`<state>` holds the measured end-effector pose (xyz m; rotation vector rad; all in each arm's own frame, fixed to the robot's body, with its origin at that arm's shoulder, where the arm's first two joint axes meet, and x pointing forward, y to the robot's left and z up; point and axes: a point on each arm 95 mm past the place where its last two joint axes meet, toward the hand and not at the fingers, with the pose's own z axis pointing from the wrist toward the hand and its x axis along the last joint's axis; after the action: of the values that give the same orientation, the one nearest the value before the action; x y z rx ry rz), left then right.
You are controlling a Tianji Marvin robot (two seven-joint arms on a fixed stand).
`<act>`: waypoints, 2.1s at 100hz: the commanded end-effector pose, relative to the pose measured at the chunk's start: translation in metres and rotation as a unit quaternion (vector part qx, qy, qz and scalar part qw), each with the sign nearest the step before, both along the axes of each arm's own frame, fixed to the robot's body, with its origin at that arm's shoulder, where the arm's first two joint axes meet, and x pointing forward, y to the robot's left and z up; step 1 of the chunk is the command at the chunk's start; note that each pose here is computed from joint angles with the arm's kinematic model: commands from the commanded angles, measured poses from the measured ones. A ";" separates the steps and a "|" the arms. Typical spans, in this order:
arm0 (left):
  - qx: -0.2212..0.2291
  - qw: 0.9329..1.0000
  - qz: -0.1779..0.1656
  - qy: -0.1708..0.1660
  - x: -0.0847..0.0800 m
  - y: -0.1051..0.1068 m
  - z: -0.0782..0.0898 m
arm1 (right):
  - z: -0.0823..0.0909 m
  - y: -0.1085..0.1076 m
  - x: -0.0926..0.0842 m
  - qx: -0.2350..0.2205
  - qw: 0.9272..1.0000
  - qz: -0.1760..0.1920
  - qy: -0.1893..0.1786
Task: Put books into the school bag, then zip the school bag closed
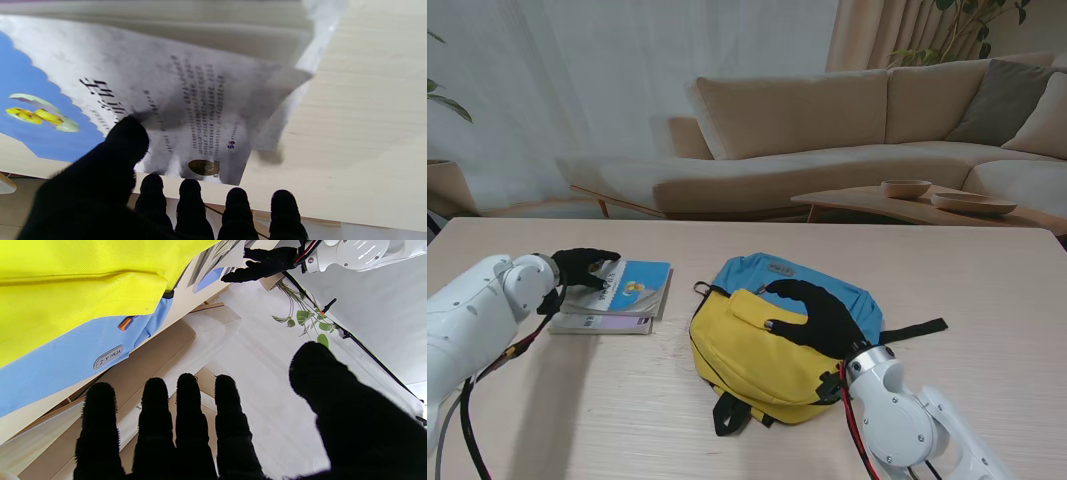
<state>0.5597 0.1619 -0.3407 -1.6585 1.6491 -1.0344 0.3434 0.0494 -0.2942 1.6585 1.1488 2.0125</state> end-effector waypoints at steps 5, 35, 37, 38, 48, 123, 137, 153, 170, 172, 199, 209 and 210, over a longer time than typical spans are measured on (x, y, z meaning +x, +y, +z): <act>0.001 1.000 -0.004 0.011 0.000 -0.005 -0.002 | 0.000 0.004 -0.005 0.005 1.000 0.006 0.007; 0.049 0.998 -0.026 0.005 -0.001 -0.004 0.001 | 0.002 0.004 -0.007 0.009 1.000 0.006 0.008; 0.051 0.998 -0.027 0.003 -0.001 -0.004 0.001 | 0.002 0.004 -0.007 0.009 1.000 0.006 0.007; 0.053 0.998 -0.028 0.002 -0.001 -0.004 0.001 | 0.003 0.004 -0.007 0.009 1.000 0.006 0.007; 0.065 0.997 -0.034 -0.005 0.000 -0.004 0.002 | 0.003 0.003 -0.007 0.009 1.000 0.006 0.007; 0.020 0.995 -0.003 -0.095 -0.004 -0.013 0.020 | 0.005 0.003 -0.008 0.015 1.000 0.003 0.005; 0.017 0.995 -0.004 -0.102 -0.014 -0.017 0.034 | 0.006 0.004 -0.008 0.019 1.000 0.004 0.006; 0.009 0.993 -0.009 -0.116 -0.027 -0.024 0.050 | 0.007 0.004 -0.008 0.023 1.000 0.003 0.005; -0.002 0.991 -0.012 -0.131 -0.042 -0.030 0.065 | 0.008 0.006 -0.008 0.027 1.000 0.003 0.005; -0.003 0.991 -0.013 -0.133 -0.043 -0.031 0.067 | 0.008 0.006 -0.008 0.027 1.000 0.003 0.005; -0.035 0.988 -0.017 -0.152 -0.067 -0.043 0.088 | 0.010 0.008 -0.008 0.030 1.000 0.001 0.004; -0.047 0.986 -0.021 -0.160 -0.076 -0.047 0.097 | 0.010 0.010 -0.007 0.031 1.000 0.000 0.002; -0.049 0.986 -0.021 -0.160 -0.077 -0.047 0.098 | 0.010 0.010 -0.007 0.031 1.000 -0.001 0.002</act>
<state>0.4869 0.1212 -0.2486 -1.4290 1.4382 -1.3201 0.3382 0.0532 -0.2841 1.6833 1.0897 2.0540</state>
